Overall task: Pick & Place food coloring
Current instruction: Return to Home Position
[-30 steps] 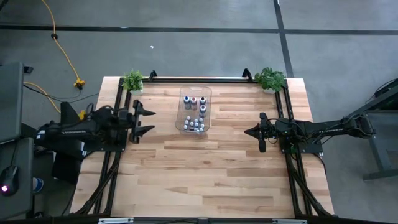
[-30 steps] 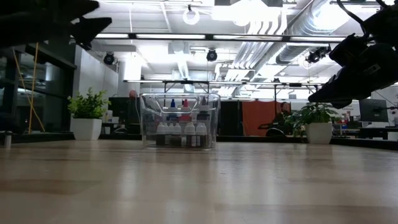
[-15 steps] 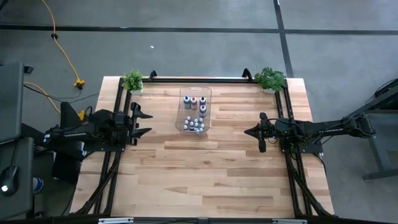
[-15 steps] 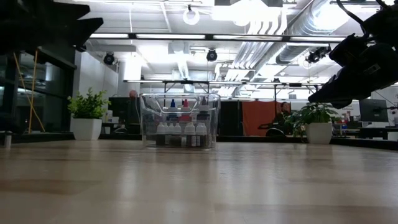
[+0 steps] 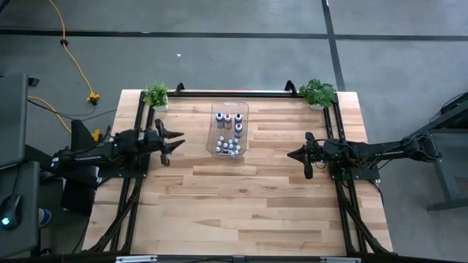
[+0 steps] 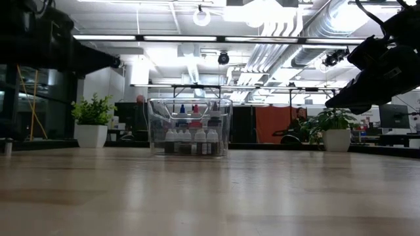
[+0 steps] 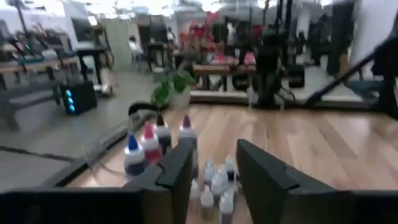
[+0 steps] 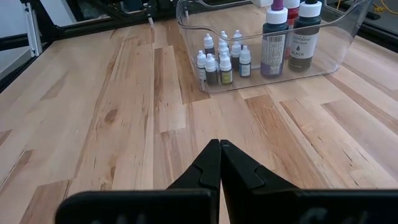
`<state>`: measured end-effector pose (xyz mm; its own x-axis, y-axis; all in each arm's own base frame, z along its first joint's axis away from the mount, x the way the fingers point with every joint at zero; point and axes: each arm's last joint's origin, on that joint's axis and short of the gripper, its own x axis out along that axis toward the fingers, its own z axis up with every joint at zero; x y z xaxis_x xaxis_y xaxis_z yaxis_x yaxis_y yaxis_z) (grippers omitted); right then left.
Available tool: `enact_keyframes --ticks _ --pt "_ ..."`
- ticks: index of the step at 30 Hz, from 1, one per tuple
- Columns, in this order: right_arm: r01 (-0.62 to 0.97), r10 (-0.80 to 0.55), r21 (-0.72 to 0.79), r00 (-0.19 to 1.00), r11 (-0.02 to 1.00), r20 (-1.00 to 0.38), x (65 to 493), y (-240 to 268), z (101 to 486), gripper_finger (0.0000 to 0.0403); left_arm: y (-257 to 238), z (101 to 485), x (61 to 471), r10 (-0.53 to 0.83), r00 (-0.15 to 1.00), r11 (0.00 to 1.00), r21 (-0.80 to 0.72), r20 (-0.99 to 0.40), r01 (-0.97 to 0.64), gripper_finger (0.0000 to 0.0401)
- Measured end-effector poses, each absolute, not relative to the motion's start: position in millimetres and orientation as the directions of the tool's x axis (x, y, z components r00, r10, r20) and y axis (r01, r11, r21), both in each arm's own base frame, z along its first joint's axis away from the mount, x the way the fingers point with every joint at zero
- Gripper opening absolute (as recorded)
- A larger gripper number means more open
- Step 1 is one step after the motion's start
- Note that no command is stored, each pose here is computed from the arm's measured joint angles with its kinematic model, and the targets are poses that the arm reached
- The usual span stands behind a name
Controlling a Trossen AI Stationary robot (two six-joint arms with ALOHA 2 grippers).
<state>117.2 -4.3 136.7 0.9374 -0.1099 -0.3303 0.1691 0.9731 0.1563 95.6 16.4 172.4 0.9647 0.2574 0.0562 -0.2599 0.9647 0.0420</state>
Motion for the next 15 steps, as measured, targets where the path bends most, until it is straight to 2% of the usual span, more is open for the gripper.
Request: enact_keyframes --ticks 5,10,12,15 --pt "0.169 -0.11 0.156 0.938 0.973 -0.33 117.2 -4.3 136.7 0.0 13.1 171.0 96.4 0.146 0.988 0.987 0.059 0.043 -0.149 0.0069" --pt "0.169 -0.11 0.156 0.938 0.973 -0.33 117.2 -4.3 136.8 0.0 12.3 168.0 97.0 0.115 0.993 0.991 0.072 0.012 -0.116 0.0014" --pt "0.169 -0.11 0.156 0.937 0.973 -0.33 117.2 -4.3 136.7 0.0 11.0 168.2 97.6 0.071 0.997 0.995 0.071 0.012 -0.072 0.0004" --pt "0.169 -0.11 0.156 0.937 0.973 -0.33 117.1 -4.3 136.6 0.0 10.8 168.3 97.7 0.059 0.998 0.996 0.071 0.012 -0.06 0.0009"
